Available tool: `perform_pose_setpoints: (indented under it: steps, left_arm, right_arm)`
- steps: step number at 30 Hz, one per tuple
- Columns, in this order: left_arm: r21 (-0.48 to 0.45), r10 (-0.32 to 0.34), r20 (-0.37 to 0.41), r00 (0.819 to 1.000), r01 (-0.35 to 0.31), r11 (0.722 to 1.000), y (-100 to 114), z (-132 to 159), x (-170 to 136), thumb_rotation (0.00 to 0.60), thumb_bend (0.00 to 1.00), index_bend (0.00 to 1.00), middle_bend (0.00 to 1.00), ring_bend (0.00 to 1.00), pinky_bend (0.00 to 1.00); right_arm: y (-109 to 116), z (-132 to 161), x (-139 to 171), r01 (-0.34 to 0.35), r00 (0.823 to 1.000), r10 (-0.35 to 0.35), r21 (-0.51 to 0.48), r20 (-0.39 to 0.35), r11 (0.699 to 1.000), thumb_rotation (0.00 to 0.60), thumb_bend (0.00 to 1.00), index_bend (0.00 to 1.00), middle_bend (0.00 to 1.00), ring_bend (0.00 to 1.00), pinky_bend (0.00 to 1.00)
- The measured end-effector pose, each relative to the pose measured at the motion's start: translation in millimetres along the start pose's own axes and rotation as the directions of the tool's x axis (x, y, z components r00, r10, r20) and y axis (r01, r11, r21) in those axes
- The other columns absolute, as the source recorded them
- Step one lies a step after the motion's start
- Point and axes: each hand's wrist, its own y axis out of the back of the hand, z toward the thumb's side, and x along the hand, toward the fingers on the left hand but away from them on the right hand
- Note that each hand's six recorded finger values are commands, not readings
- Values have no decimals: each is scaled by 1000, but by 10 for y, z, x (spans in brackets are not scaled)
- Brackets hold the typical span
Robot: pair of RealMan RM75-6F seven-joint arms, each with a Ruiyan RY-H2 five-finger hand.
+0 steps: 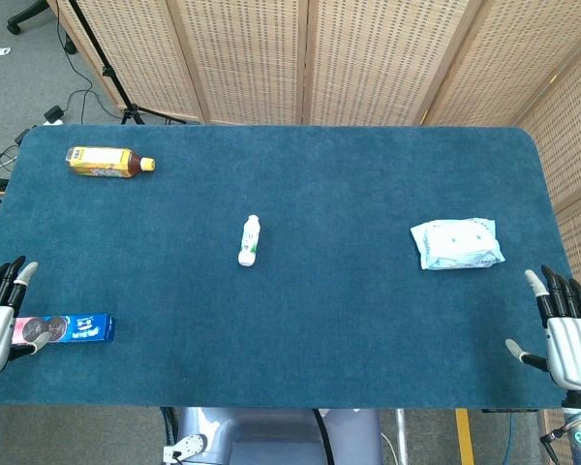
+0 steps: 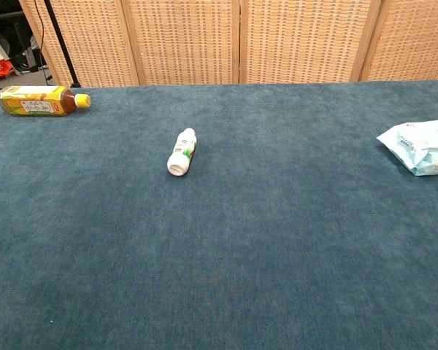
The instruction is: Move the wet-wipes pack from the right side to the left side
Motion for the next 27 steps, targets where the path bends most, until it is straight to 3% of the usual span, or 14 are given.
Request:
perform_pose_setpoints:
  steps: [9, 10, 12, 14, 16, 17, 21, 27]
  left_arm:
    - [-2, 2, -1, 1000, -2, 1000, 4, -6, -10, 600, 0, 0, 0, 0, 0]
    - [-2, 2, 0, 1000, -2, 1000, 3, -5, -12, 600, 0, 0, 0, 0, 0]
    - [-3, 2, 4, 1000, -2, 1000, 6, 4, -17, 600, 0, 0, 0, 0, 0]
    - [-8, 4, 5, 1000, -4, 1000, 14, 5, -16, 600, 0, 0, 0, 0, 0]
    - [-11, 6, 1, 1000, -6, 1000, 21, -2, -9, 600, 0, 0, 0, 0, 0]
    - [-12, 5, -1, 1000, -5, 1000, 21, -7, -4, 600, 0, 0, 0, 0, 0]
    - [-14, 8, -9, 1000, -8, 1000, 33, -27, 16, 600, 0, 0, 0, 0, 0]
    - [-13, 1, -18, 1000, -1, 1000, 17, -33, 41, 600, 0, 0, 0, 0, 0]
  right_arm:
    - [-8, 10, 5, -10, 1000, 10, -12, -12, 1000, 600, 14, 6, 0, 0, 0]
    - [-19, 11, 4, -17, 1000, 17, -16, -14, 1000, 600, 73, 6, 0, 0, 0]
    - [-40, 18, -2, -33, 999, 32, -23, -20, 999, 600, 321, 6, 0, 0, 0]
    - [-53, 34, -22, -51, 998, 50, -45, -33, 998, 600, 717, 15, 0, 0, 0]
    - [-50, 56, -64, -65, 997, 61, -87, -50, 994, 600, 939, 50, 0, 0, 0]
    - [-45, 66, -90, -70, 996, 64, -111, -59, 991, 600, 993, 80, 0, 0, 0]
    - [-38, 90, -292, -97, 992, 73, -250, -102, 963, 600, 1000, 176, 6, 0, 0]
    - [-49, 23, -781, -166, 983, 106, -474, -151, 865, 600, 1000, 292, 112, 6, 31]
